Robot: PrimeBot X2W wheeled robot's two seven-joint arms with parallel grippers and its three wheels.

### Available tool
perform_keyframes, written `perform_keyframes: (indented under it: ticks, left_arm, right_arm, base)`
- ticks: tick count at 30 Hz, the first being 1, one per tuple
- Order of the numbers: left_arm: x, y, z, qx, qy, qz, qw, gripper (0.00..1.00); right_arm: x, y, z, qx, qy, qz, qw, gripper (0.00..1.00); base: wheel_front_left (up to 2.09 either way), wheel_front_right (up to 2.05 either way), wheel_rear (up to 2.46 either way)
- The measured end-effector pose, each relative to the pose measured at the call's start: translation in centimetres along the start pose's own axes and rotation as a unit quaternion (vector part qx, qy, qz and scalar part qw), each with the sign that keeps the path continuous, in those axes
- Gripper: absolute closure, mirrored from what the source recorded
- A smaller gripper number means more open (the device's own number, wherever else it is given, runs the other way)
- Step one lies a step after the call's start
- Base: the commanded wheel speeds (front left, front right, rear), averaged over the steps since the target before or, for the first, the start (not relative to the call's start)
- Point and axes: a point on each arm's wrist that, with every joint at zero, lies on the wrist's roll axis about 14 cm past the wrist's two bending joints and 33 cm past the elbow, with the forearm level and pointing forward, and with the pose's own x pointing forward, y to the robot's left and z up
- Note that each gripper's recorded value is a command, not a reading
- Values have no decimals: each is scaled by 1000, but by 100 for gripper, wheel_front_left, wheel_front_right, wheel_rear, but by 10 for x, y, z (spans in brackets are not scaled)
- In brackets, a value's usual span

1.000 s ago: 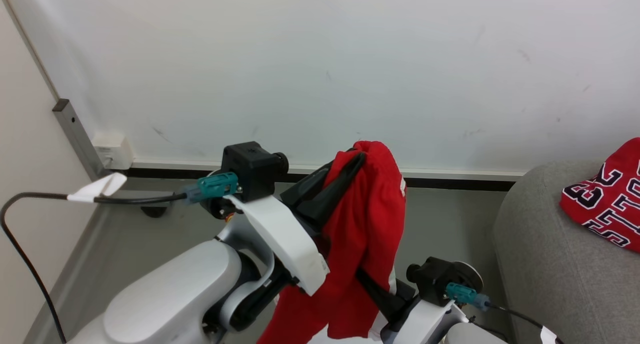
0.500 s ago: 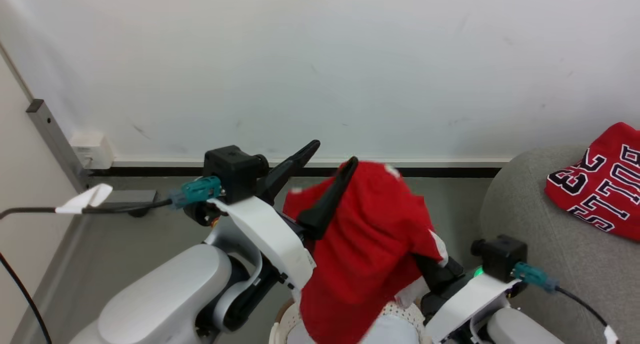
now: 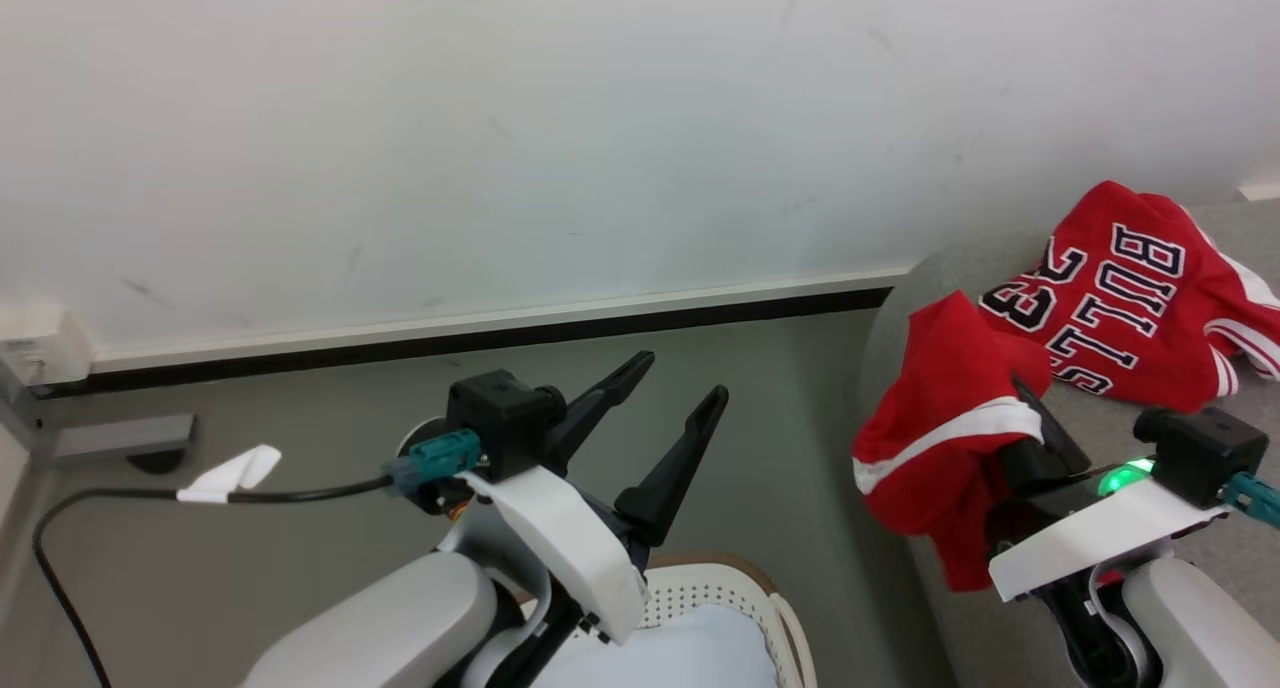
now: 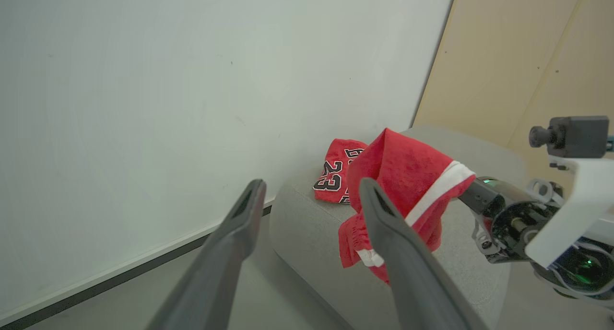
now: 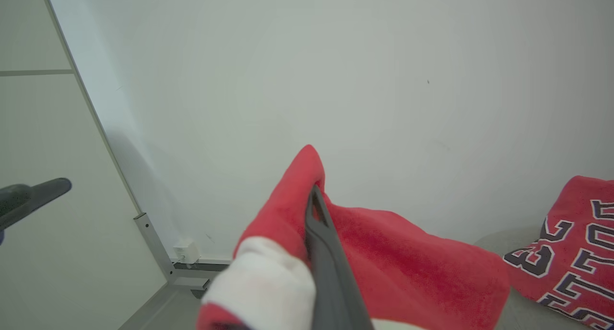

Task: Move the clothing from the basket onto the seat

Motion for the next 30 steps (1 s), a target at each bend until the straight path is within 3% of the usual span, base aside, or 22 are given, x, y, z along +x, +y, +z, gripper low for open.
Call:
perform_keyframes:
  ticks: [8,17,24,30]
  left_arm:
    - [22,-37,-22,-31,10,-63,998,0]
    - [40,-53,-38,-47,10,-115,992,0]
    - [56,-30,-56,-54,8,-136,989,0]
    - [66,14,-87,-61,15,-122,991,0]
  right_arm:
    - [-31,-47,39,-29,-46,-70,996,100]
    - [-39,-86,49,-50,-58,-128,989,100]
    - [14,-134,90,-102,-109,-178,973,100]
    - [71,-195,142,-127,-172,-253,944,100]
  base:
    - [0,0,0]
    - [0,0,0]
    - [0,0,0]
    - [0,0,0]
